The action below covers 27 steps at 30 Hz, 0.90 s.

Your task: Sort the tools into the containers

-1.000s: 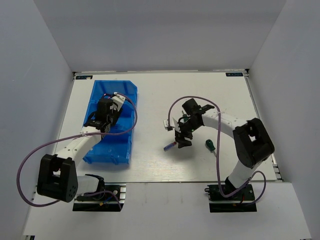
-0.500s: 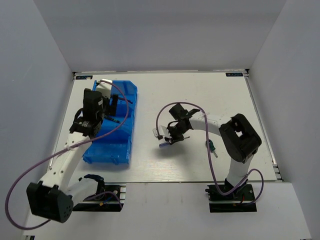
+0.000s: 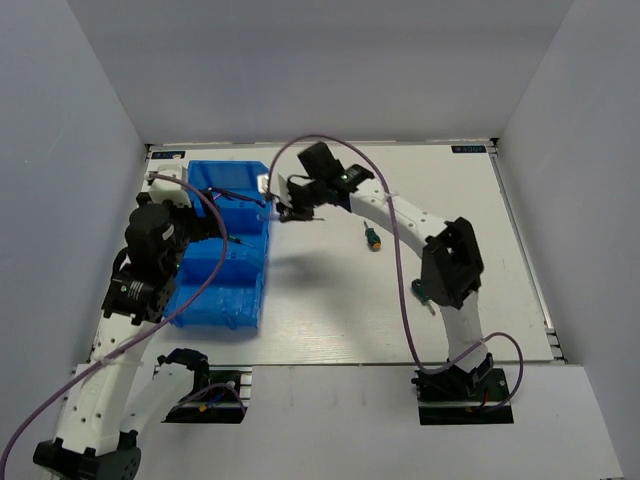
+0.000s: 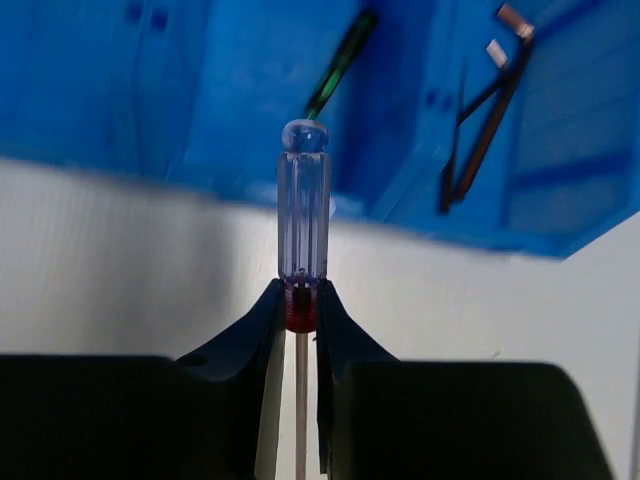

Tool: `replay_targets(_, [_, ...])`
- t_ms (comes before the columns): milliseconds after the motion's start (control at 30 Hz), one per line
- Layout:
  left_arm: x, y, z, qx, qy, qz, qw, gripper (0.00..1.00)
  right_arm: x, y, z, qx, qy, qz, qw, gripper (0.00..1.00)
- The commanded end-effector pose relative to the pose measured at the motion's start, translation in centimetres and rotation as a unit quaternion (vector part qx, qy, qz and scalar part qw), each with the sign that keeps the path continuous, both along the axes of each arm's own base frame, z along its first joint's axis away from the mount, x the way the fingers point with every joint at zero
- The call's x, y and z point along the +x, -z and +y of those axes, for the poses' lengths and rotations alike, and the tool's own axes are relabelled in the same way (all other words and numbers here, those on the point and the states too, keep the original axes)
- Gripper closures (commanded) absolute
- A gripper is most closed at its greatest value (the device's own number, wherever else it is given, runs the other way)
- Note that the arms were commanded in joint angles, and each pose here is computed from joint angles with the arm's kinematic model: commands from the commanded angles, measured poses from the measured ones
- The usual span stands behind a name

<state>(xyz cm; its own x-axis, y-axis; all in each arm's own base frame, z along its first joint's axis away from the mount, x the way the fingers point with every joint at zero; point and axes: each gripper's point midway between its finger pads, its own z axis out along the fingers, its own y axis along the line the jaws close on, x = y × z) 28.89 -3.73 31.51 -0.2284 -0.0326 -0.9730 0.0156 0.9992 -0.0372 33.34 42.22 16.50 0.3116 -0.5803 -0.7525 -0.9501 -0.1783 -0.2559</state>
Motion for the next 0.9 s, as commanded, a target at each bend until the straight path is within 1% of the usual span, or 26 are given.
replay_targets(0, [-1.5,-0.8,-0.3,-0.039,0.004,-0.015,0.999,0.06,-0.7,-0.7,5.5,0.029,0.004,0.052,0.998,1.00])
replay_targets(33, [-1.6,-0.5,-0.3,-0.044,0.003,-0.009,0.999,0.06,-0.6,-0.9,6.5,0.035,-0.001,0.044,0.998,1.00])
replay_targets(67, [-1.7,-0.7,-0.3,-0.045,0.003,-0.013,0.999,0.06,-0.5,-2.2,8.0,0.058,-0.009,0.025,0.998,1.00])
replay_targets(100, [-2.0,-0.7,-0.4,-0.051,0.007,-0.012,0.999,0.06,-0.5,-0.9,9.0,0.057,-0.011,0.026,0.998,1.00])
replay_targets(133, [-2.2,-0.4,-0.4,-0.050,0.007,-0.006,0.999,0.06,-0.2,-1.3,10.2,0.077,-0.012,0.010,0.997,1.00])
replay_targets(167, [-2.4,-1.1,-0.3,-0.052,0.007,-0.016,0.998,0.05,0.1,-1.9,11.3,0.100,-0.006,0.004,0.995,1.00])
replay_targets(200, [-2.7,-1.1,-0.1,-0.051,0.003,-0.014,0.999,0.05,0.0,-1.2,12.0,0.101,0.005,0.000,0.995,1.00])
replay_targets(233, [-3.1,-1.5,0.0,-0.053,0.003,-0.023,0.998,0.05,0.6,-1.5,13.1,0.122,0.010,-0.014,0.992,1.00])
replay_targets(267, [-3.2,-1.3,0.2,-0.051,-0.001,-0.019,0.999,0.05,0.8,-2.0,13.6,0.136,0.025,-0.004,0.990,1.00])
replay_targets(300, [-3.6,-1.4,0.3,-0.051,-0.001,-0.022,0.998,0.04,0.5,-1.2,14.3,0.135,0.026,0.002,0.991,1.00])
replay_targets(367, [-3.8,-1.0,0.3,-0.050,-0.002,-0.017,0.999,0.04,1.3,-1.8,15.3,0.147,0.045,-0.005,0.988,1.00])
replay_targets(400, [-3.9,-0.8,0.4,-0.049,-0.002,-0.013,0.999,0.04,1.5,-2.0,15.5,0.153,0.059,0.000,0.986,0.95])
replay_targets(467, [-4.1,-0.4,0.1,-0.051,0.007,-0.010,0.999,0.04,1.5,-1.7,15.9,0.158,0.069,-0.010,0.985,0.62])
replay_targets(500, [-4.1,-0.3,0.1,-0.052,0.007,-0.014,0.999,0.04,1.6,-1.8,15.8,0.158,0.079,-0.008,0.984,0.51])
replay_targets(533, [-4.2,-0.3,-0.1,-0.053,0.012,-0.013,0.998,0.04,1.7,-2.3,15.6,0.161,0.085,-0.009,0.983,0.49])
replay_targets(567, [-4.1,-0.1,-0.4,-0.054,0.019,-0.013,0.998,0.04,2.0,-2.1,15.1,0.157,0.094,-0.006,0.983,0.49])
replay_targets(600, [-4.0,-0.3,-0.4,-0.055,0.019,-0.017,0.998,0.04,2.5,-3.3,14.6,0.162,0.114,-0.013,0.980,0.47])
replay_targets(633, [-4.0,0.2,-0.9,-0.061,0.031,-0.010,0.998,0.04,2.9,-3.0,13.3,0.156,0.132,-0.008,0.979,0.47])
replay_targets(667, [-3.8,0.6,-1.2,-0.063,0.038,-0.009,0.997,0.07,3.0,-4.6,12.6,0.165,0.141,-0.015,0.976,0.47])
replay_targets(700, [-3.7,0.5,-1.5,-0.065,0.044,-0.014,0.997,0.09,4.1,-4.8,11.6,0.160,0.171,-0.027,0.972,0.47])
replay_targets(733, [-3.4,1.4,-2.1,-0.072,0.057,-0.002,0.996,0.13,4.6,-3.9,10.3,0.148,0.192,-0.023,0.970,0.47])
replay_targets(767, [-3.2,1.9,-2.6,-0.074,0.068,0.004,0.995,0.26,4.9,-5.0,8.2,0.145,0.213,-0.023,0.966,0.52])
replay_targets(800, [-2.9,2.0,-3.0,-0.076,0.078,0.004,0.994,0.36,6.1,-5.0,6.5,0.132,0.251,-0.035,0.958,0.63])
replay_targets(833, [-2.8,2.9,-3.9,-0.084,0.097,0.016,0.992,0.48,6.6,-3.6,4.9,0.109,0.270,-0.033,0.956,0.71])
replay_targets(867, [-2.6,3.4,-4.5,-0.086,0.111,0.024,0.990,0.75,6.8,-3.7,2.1,0.089,0.297,-0.036,0.950,0.80])
